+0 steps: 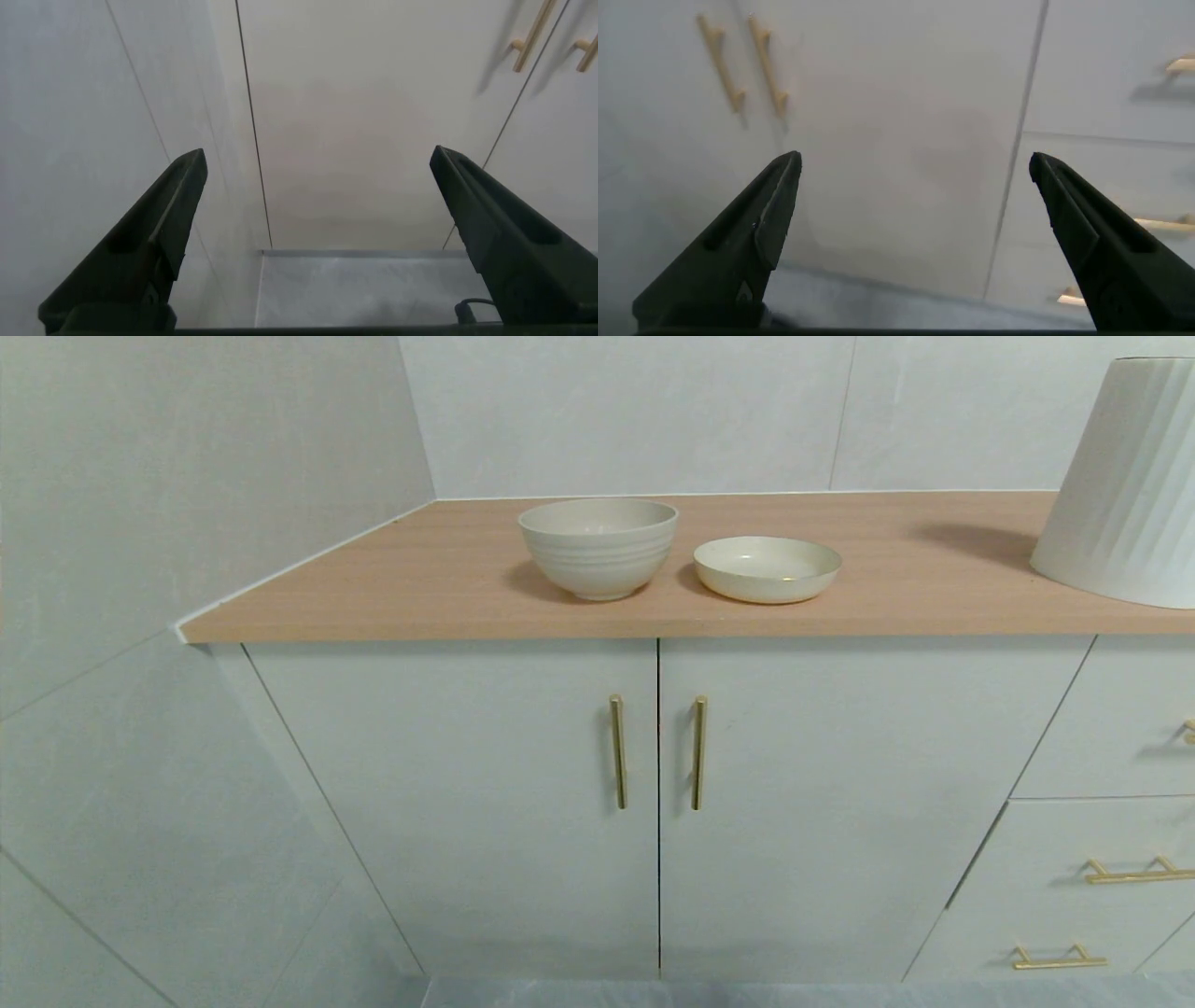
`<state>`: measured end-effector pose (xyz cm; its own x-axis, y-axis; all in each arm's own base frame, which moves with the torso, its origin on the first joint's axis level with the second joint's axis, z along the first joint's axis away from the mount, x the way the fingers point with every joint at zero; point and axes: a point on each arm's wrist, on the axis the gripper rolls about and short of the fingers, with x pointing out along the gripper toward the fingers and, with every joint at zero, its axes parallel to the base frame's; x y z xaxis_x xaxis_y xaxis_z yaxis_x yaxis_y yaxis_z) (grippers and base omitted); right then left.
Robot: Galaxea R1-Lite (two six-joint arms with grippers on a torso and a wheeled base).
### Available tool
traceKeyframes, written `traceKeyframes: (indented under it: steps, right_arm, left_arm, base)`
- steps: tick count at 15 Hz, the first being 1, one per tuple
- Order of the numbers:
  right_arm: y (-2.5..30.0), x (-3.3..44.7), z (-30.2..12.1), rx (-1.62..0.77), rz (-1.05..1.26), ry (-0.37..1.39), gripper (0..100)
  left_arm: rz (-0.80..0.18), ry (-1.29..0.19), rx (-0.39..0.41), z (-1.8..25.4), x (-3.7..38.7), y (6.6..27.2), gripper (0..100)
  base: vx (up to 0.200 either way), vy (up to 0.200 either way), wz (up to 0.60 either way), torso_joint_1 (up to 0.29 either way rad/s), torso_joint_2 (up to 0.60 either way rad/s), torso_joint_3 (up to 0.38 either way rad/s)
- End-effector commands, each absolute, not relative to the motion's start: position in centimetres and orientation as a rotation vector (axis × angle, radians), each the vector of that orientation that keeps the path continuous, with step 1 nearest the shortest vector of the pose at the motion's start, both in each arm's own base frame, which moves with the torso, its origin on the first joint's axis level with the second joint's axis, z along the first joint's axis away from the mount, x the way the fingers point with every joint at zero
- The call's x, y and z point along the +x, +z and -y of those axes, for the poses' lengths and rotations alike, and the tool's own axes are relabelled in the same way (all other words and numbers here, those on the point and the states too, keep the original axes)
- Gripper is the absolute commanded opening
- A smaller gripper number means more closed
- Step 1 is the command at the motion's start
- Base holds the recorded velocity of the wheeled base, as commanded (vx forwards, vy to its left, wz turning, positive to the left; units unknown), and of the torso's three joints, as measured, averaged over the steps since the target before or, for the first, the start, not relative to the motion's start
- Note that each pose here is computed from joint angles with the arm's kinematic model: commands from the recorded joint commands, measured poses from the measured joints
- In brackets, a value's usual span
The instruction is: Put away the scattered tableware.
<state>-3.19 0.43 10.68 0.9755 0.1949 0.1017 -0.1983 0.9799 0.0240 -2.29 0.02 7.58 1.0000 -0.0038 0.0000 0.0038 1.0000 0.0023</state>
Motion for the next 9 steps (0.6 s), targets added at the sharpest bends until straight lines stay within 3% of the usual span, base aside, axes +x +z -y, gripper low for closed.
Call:
traceKeyframes:
  steps: [1, 6, 9]
  right_arm:
    - [11.6, -3.0, -0.5, 0.041, 0.041, 0.230, 100]
    - [15.4, 1.2, -0.9, 0.082, -0.219, 0.408, 100]
    - [18.0, 6.2, -1.6, 0.087, -0.325, 0.510, 100]
  left_arm:
    - [0.000, -0.003, 0.002, 0.0, -2.3, 7.6, 100]
    - [0.000, -0.003, 0.003, 0.0, -2.3, 7.6, 100]
    - [0.000, -0.003, 0.003, 0.0, -2.3, 7.6, 100]
  base:
    - [0.000, 0.000, 0.00, 0.000, 0.00, 0.000]
    - [0.000, 0.000, 0.00, 0.000, 0.00, 0.000]
    - [0.000, 0.000, 0.00, 0.000, 0.00, 0.000]
